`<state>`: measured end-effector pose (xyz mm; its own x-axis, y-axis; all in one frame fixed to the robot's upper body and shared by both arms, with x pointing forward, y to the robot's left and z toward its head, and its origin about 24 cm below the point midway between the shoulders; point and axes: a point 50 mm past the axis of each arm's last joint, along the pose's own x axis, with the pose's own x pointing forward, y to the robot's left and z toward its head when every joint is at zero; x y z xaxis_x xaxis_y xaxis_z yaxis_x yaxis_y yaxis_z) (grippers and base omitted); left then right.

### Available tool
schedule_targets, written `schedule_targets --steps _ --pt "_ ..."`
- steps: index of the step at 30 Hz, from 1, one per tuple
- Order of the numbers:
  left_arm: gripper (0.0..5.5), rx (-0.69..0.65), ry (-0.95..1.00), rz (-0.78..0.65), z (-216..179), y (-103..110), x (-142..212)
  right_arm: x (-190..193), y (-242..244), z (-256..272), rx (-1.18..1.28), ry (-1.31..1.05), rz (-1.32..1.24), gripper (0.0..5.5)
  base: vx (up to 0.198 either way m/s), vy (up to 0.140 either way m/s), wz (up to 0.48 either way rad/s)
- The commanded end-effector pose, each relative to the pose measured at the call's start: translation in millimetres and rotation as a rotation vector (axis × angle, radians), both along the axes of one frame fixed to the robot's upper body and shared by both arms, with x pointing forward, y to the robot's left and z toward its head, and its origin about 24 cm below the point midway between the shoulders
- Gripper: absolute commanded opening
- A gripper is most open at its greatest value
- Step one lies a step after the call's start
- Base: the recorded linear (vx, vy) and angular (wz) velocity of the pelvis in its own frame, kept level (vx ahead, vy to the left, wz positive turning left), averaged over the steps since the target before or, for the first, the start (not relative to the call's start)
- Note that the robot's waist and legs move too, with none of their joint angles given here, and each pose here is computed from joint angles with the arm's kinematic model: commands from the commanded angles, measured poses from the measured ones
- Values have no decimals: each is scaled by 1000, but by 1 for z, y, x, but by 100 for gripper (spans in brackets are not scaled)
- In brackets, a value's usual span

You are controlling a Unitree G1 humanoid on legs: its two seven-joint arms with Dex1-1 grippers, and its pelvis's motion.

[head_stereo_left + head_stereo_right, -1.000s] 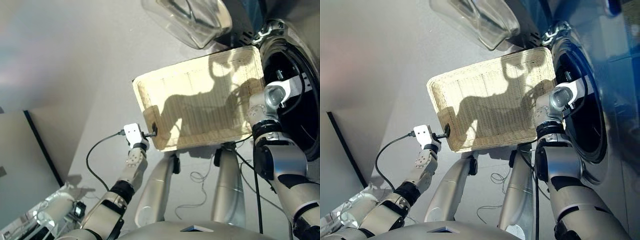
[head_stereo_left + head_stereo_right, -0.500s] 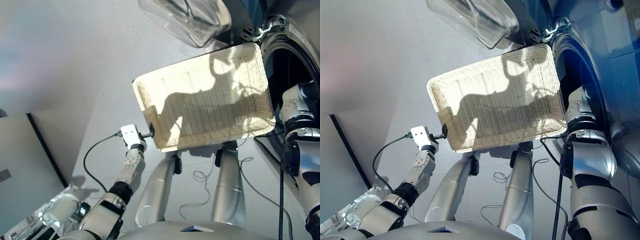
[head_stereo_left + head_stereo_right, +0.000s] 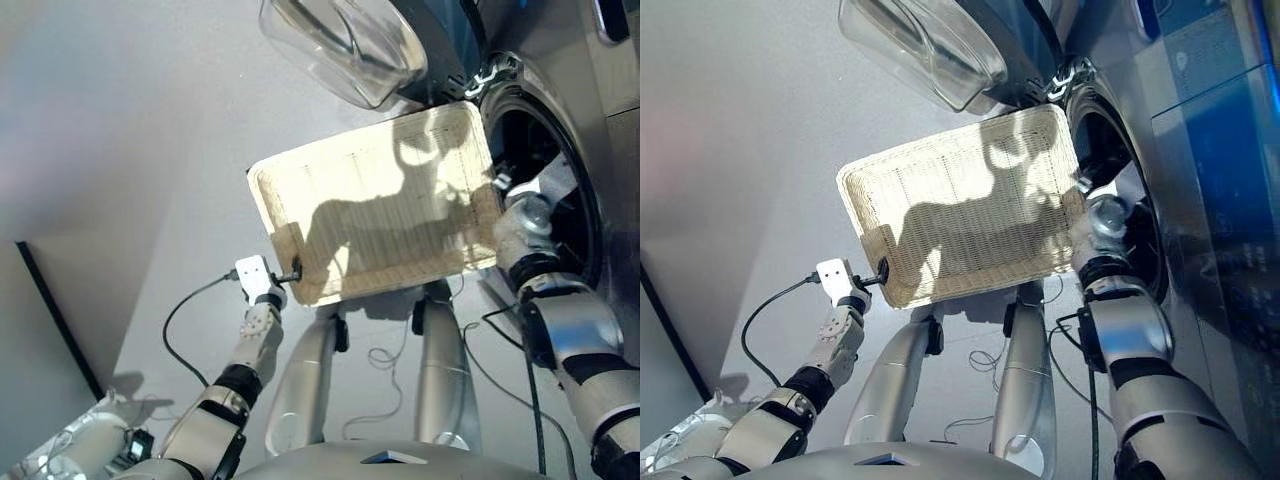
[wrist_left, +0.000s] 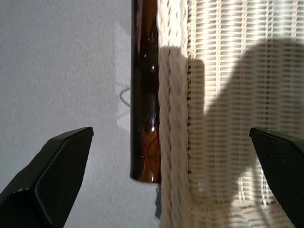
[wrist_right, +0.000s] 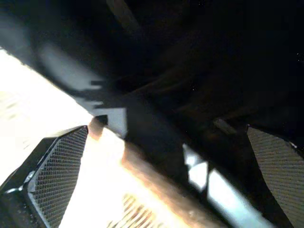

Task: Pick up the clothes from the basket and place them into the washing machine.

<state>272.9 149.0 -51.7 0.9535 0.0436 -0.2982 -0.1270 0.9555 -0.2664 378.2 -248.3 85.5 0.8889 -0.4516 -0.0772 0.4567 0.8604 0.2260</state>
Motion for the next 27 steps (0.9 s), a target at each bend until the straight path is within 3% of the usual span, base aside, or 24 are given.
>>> schedule_targets --steps 1,6,14,27 --pt "550 59 29 18 -4 18 2 -5 12 -16 -9 12 100 550 0 0 0" --pt "550 91 87 10 -14 22 -6 -21 29 -52 -8 107 166 550 0 0 0" --pt "550 158 210 -11 -38 34 -33 -80 61 -132 -286 420 445 550 0 0 0" --pt "550 280 435 -122 -76 50 -93 -192 49 -213 -208 786 518 550 26 22 -41"
